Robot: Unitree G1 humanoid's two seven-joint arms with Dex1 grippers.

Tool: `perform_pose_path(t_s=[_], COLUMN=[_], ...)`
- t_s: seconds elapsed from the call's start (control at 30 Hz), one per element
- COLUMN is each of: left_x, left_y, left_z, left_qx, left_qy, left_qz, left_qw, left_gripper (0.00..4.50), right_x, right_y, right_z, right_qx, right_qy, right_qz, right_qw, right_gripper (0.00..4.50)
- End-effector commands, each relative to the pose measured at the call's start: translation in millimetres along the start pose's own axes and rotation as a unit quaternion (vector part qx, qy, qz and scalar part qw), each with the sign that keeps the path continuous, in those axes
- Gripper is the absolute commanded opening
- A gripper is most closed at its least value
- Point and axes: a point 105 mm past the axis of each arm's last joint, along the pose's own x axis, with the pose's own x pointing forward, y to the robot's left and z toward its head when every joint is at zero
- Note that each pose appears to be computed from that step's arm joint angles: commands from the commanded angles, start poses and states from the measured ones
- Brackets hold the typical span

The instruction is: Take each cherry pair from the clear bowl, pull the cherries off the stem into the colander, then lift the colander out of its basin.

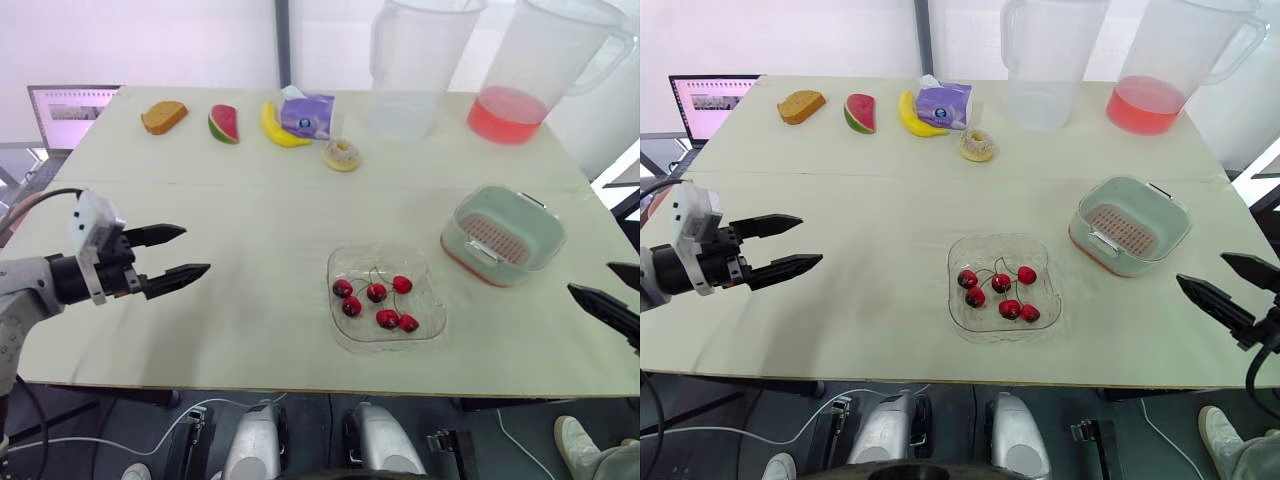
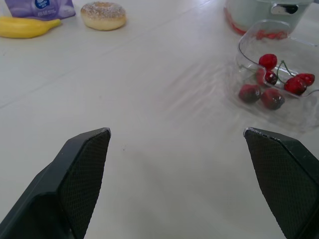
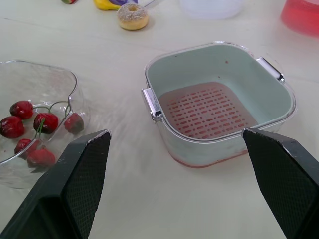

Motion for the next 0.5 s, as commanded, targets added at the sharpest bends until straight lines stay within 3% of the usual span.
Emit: perform_pose_path(t_s=[0.03, 0.5], left_x=[-1.4, -4.6], left_y=[0.4, 4.0], left_z=[10.4, 8.8], left_qx=[0.029, 0.028], left_qy=[-0.004, -0.007], left_qz=[-0.003, 0.007], left_qw=[1.0, 1.0], left_gripper=[4.5, 4.5], right_x=[-2.6, -1.6], right_y=[1.7, 1.9], right_z=[7.0, 5.8], right_qx=[-0.014, -0.013], right_qy=[-0.009, -0.008], right_qz=[-0.002, -0.002], right_qw=[1.0, 1.0], right_gripper=[4.45, 4.45])
